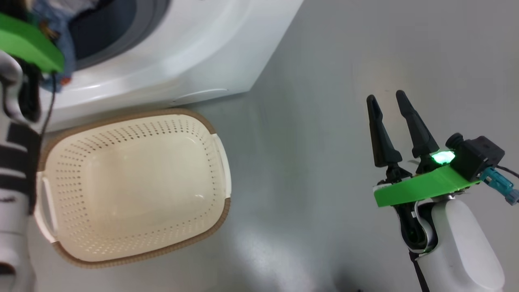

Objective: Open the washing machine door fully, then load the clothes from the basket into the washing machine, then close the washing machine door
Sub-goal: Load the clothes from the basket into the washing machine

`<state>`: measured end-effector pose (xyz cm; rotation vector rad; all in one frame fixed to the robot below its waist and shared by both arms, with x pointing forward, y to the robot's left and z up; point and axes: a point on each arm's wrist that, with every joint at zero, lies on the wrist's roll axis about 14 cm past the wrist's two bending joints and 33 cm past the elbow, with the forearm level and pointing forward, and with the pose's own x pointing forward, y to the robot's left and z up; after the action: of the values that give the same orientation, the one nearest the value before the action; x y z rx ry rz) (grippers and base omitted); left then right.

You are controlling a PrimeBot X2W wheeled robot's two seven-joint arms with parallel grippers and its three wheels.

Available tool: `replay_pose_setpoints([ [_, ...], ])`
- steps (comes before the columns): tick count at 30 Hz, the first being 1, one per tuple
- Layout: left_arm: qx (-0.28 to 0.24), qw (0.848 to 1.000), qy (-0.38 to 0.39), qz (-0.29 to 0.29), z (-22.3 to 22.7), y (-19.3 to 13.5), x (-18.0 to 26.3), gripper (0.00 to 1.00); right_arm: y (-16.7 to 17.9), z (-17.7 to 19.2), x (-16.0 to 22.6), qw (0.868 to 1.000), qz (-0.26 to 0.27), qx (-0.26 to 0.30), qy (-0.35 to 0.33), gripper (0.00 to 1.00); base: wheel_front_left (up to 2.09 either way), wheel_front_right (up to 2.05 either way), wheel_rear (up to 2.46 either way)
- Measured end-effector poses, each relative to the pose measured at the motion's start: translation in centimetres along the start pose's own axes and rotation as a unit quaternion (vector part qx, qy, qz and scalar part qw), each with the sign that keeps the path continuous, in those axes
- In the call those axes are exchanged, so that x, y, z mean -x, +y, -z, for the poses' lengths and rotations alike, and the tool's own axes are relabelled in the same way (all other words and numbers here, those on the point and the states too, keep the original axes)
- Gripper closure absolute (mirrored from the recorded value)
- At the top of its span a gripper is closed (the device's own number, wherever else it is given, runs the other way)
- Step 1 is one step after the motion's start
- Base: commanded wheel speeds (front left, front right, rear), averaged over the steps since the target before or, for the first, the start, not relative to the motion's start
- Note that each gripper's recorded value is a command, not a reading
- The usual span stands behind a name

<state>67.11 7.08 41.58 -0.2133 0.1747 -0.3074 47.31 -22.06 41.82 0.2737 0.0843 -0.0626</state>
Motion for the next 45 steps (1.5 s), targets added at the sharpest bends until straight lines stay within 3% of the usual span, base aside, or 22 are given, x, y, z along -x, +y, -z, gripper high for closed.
replay_pose_setpoints([
  [12,-0.006,0.997,-0.079,-0.024,-4.3,0.8,-6.6,1.00,-2.8,0.6,0.3,0.999,0.038,0.016,0.010,0.00,0.00,0.00,0.00],
  [16,-0.019,0.997,-0.065,-0.029,-3.1,1.0,-7.5,0.96,-3.5,0.9,0.6,0.999,0.048,0.018,0.015,0.00,0.00,0.00,0.00],
  [17,-0.023,0.997,-0.060,-0.032,-2.7,1.2,-7.6,0.27,-3.6,0.9,0.7,0.998,0.050,0.019,0.016,0.00,0.00,0.00,0.00],
  [18,-0.027,0.998,-0.050,-0.035,-2.2,1.3,-7.7,0.00,-3.7,1.0,0.7,0.998,0.051,0.020,0.017,0.00,0.00,0.00,0.00],
  [25,-0.026,0.997,0.057,-0.050,1.1,1.9,-7.2,0.00,-3.4,0.6,0.8,0.999,0.048,0.016,0.013,0.00,0.00,0.00,0.00],
  [35,-0.012,0.999,0.006,-0.046,-1.9,1.5,-5.5,0.00,-1.7,-0.2,0.2,1.000,0.026,0.008,0.000,0.00,0.00,0.00,0.00],
  [45,-0.020,0.999,-0.009,-0.037,-1.6,1.8,-2.3,0.00,-0.3,-1.2,-0.2,1.000,0.007,0.000,-0.015,0.00,0.00,0.00,0.00],
])
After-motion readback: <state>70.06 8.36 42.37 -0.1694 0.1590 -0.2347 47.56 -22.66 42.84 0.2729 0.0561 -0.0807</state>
